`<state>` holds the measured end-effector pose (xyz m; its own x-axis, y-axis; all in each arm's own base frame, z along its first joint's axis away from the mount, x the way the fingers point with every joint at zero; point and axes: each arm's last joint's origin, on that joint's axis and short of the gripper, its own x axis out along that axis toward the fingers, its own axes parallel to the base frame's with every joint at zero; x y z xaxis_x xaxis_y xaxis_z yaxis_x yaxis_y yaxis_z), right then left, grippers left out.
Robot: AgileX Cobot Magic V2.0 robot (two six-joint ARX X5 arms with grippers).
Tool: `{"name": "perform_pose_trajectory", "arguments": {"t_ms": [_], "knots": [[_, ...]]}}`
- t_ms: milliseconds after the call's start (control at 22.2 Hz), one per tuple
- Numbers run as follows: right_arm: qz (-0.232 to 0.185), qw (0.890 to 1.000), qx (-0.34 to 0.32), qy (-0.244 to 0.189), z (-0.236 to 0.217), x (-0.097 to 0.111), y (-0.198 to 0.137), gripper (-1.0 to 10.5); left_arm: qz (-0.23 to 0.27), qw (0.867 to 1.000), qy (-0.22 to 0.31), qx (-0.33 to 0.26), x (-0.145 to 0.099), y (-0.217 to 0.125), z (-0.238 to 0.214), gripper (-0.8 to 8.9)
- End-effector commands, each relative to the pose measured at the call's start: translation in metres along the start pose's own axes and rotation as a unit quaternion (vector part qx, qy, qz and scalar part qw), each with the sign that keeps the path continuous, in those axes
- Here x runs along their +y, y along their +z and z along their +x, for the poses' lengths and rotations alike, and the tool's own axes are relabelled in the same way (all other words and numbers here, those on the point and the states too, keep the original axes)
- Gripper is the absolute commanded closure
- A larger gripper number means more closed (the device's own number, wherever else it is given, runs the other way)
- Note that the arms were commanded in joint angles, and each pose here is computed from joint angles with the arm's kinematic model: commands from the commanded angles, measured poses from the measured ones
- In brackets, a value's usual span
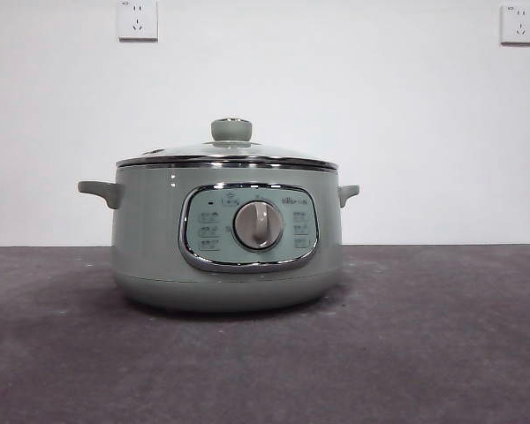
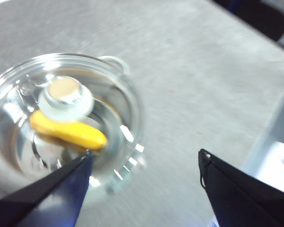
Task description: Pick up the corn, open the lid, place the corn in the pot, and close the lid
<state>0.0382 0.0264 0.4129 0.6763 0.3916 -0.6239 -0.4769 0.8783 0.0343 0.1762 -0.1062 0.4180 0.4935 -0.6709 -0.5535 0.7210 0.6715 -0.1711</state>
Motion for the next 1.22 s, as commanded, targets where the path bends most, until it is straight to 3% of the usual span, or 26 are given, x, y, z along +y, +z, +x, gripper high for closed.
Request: {"name": "perform_pose_trajectory", "arguments": {"t_ms": [45, 315, 676, 811, 856, 991, 1217], "knots": [[-0.034, 0.999, 0.017, 0.029, 0.001, 0.001, -0.003, 4.8, -0.009, 1.000, -0.004, -0.004, -0.011, -0.012, -0.028, 4.37], [-0.070, 0.991, 0.022, 0.112, 0.000, 0.006, -0.004, 4.8, -0.018, 1.000, -0.004, 0.012, -0.029, -0.040, -0.071, 4.37], [-0.071, 0.991, 0.022, 0.112, 0.000, 0.006, -0.004, 4.8, -0.031, 0.999, -0.005, 0.023, -0.029, -0.041, -0.069, 4.37], [-0.070, 0.991, 0.022, 0.112, 0.000, 0.006, -0.004, 6.2, -0.032, 0.999, -0.005, 0.026, -0.028, -0.040, -0.066, 4.53], [-0.070, 0.991, 0.022, 0.112, 0.000, 0.006, -0.004, 6.9, -0.033, 0.999, -0.005, 0.027, -0.028, -0.040, -0.066, 5.01], [-0.071, 0.991, 0.022, 0.112, 0.000, 0.006, -0.004, 9.7, -0.034, 0.999, -0.006, 0.029, -0.027, -0.039, -0.064, 8.14], [-0.071, 0.991, 0.022, 0.112, 0.000, 0.006, -0.004, 9.6, -0.034, 0.999, -0.015, 0.029, -0.027, -0.038, -0.063, 8.19]]}}
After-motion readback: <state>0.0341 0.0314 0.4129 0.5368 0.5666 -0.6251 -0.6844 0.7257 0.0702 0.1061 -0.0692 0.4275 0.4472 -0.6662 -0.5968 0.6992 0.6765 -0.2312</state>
